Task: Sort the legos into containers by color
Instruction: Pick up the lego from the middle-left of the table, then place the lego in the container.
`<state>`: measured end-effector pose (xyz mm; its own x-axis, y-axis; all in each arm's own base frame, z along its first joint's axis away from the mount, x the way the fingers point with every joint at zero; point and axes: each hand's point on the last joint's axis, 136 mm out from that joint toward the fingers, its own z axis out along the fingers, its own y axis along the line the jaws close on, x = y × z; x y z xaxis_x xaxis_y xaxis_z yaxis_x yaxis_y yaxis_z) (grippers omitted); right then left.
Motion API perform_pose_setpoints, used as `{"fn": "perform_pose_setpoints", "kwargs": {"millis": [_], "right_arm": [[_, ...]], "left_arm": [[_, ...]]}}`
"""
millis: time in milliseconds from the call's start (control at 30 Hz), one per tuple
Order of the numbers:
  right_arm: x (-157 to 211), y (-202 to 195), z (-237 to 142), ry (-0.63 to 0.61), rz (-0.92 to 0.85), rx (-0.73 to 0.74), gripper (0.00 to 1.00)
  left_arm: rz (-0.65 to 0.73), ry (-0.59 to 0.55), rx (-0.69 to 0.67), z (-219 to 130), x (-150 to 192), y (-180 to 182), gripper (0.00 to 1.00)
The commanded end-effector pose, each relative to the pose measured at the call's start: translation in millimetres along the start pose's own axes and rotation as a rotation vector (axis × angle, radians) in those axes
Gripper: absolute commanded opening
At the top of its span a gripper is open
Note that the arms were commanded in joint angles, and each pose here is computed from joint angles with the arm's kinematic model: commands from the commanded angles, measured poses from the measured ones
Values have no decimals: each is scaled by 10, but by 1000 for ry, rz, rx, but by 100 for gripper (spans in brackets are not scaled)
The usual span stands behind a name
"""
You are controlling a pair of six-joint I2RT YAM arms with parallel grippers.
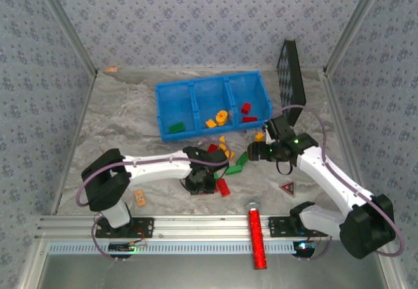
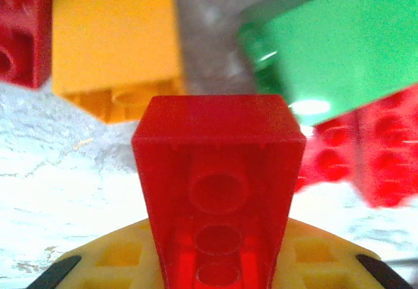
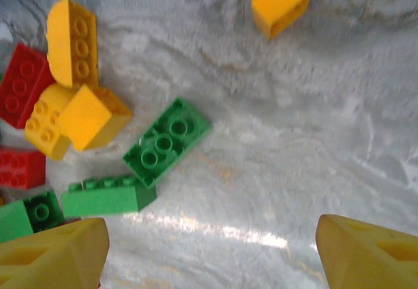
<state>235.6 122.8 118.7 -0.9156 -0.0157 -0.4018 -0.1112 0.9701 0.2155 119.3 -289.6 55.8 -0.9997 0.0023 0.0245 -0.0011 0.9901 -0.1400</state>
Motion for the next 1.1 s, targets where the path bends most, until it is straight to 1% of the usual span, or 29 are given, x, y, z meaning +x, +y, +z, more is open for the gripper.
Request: {"fn": "perform_pose_setpoints", "kwargs": {"millis": [0,133,267,367,567,600,700,833,967,1067], "right_arm": [[205,46,-15,26,59,-17,84],[355,103,7,34,54,-24,84],[464,165,44,40,37,-30,84],[519,247,49,28,1,-42,84],[710,323,53,13,-76,-38,84],[741,329,53,6,-61,-42,84],[828,358,64,-14,-66,-72,84],[899,395,48,-35,-87,-94,84],[941,408,27,-55,-124,-83,84],[993,424,30,-58,-135,-91,84]], "left_arm": [[50,-53,25,-360,-166,-35,16],[80,-93,64,-585,-409,-176,16],[152,-167,100,-850,-774,-411,16],[218,-232,126,-1036,-1131,-641,15],[305,-420,208,-1455,-1954,-1245,15],[314,-449,225,-1507,-2073,-1346,14],[321,-519,263,-1572,-2428,-1592,14],[302,-565,338,-1530,-2779,-1845,14],[268,-596,410,-1351,-3037,-2031,14],[250,-581,452,-1155,-3117,-2138,14]]}}
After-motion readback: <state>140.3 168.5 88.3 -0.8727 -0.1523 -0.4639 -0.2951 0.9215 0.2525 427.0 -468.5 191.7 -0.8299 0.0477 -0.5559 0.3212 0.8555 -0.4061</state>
